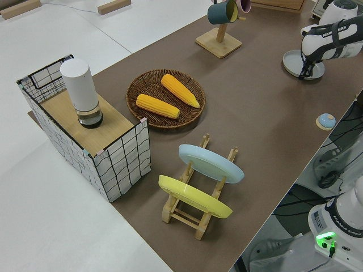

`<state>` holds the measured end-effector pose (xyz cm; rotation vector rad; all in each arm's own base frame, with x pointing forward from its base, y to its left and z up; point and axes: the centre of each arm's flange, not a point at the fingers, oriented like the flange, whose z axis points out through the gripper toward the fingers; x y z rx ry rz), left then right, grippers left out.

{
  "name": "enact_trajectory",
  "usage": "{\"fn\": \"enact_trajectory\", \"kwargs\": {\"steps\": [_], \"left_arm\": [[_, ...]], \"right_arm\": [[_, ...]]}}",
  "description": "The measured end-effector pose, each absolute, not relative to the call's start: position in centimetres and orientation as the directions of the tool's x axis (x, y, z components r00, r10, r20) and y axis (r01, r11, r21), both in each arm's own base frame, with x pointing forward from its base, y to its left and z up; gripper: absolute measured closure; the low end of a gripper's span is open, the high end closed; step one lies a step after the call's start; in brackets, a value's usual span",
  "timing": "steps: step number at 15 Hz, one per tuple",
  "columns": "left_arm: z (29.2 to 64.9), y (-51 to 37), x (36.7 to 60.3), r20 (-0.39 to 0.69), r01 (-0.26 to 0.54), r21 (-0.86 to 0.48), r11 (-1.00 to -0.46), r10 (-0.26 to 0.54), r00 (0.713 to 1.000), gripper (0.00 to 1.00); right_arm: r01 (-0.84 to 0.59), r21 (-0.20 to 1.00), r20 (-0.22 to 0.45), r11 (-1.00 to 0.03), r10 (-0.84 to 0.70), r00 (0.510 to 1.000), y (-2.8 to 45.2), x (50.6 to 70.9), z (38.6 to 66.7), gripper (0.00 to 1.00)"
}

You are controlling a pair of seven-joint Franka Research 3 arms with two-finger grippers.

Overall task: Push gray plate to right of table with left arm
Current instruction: 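Continue pushing the gray plate with the left gripper toward the toaster oven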

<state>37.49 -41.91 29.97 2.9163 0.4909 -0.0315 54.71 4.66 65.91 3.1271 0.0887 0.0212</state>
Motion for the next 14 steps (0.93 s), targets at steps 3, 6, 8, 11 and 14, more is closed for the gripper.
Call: {"fn": "enact_trajectory", "kwargs": {"steps": [3, 6, 8, 11, 14], "left_arm": [[29.97, -41.91, 37.49, -0.051, 0.327, 0.177, -0.928, 0.323, 0.945, 0.97], [29.94, -41.91, 37.50, -0.052, 0.330, 0.176, -0.927, 0.326, 0.944, 0.96], [29.40, -41.88, 37.57, -0.058, 0.339, 0.170, -0.925, 0.334, 0.941, 0.79], [29.43, -42.24, 37.86, -0.058, 0.342, 0.177, -0.923, 0.337, 0.940, 0.48], [29.17, -42.14, 37.96, -0.057, 0.342, 0.171, -0.924, 0.337, 0.940, 0.19]], "right_arm": [[0.057, 0.014, 0.013, -0.998, 0.057, 0.998, 4.66, 54.71, 65.91, 0.01], [0.057, 0.014, 0.013, -0.998, 0.057, 0.998, 4.66, 54.71, 65.91, 0.01], [0.057, 0.014, 0.013, -0.998, 0.057, 0.998, 4.66, 54.71, 65.91, 0.01], [0.057, 0.014, 0.013, -0.998, 0.057, 0.998, 4.66, 54.71, 65.91, 0.01], [0.057, 0.014, 0.013, -0.998, 0.057, 0.998, 4.66, 54.71, 65.91, 0.01]]}}
